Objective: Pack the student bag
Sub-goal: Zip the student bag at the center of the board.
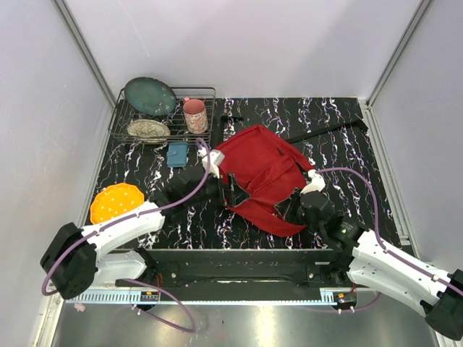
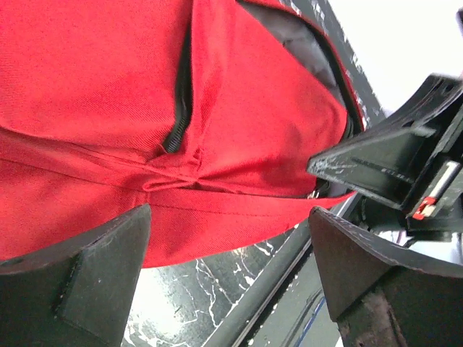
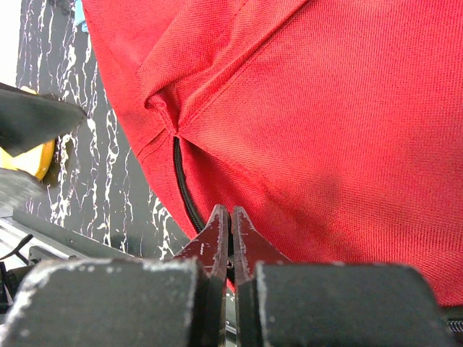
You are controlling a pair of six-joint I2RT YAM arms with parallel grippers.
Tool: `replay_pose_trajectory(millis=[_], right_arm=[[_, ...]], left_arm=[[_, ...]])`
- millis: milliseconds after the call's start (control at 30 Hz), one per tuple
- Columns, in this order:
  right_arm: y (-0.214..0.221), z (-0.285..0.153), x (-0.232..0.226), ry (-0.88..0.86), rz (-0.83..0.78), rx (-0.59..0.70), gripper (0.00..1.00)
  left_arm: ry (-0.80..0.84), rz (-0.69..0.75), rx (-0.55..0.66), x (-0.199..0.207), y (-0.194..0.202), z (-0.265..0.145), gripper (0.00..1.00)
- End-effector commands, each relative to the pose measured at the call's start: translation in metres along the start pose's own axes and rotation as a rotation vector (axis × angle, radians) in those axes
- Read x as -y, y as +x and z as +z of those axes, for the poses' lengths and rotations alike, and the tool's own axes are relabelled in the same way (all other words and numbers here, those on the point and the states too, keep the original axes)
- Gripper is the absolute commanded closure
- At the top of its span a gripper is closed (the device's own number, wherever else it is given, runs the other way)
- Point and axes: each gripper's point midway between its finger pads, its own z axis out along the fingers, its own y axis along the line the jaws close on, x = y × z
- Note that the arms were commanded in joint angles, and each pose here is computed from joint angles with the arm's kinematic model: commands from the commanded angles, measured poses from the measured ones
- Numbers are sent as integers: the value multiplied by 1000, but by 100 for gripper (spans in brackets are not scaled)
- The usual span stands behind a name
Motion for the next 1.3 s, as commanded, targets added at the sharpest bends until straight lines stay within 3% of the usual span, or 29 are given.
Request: replay_pose_trajectory(millis=[0, 167, 333, 500, 633, 867, 1133, 1267], right_arm=[[-14, -1, -11, -37, 10, 50, 100], [-13, -5, -7, -28, 11, 48, 100], [-14, -9, -4, -19, 8, 59, 100], [-14, -9, -3, -12, 16, 61, 100], [-15, -8, -4, -11, 22, 62, 100], [-18, -8, -4, -7, 18, 64, 100], [-16, -8, -7, -17, 27, 56, 100], [-17, -9, -8, -19, 31, 60, 100]], left_arm=[[3, 78, -71, 12, 19, 15, 6], [146, 368, -147, 34, 28, 18, 1], [92, 673, -107, 29, 10, 24, 1], [195, 846, 6, 46, 4, 31, 1], [295, 980, -45, 52, 33, 40, 1], [390, 1103, -74, 64, 63, 49, 1], [392, 1100, -77, 65, 67, 66, 1], [389, 1087, -142, 61, 74, 72, 13]])
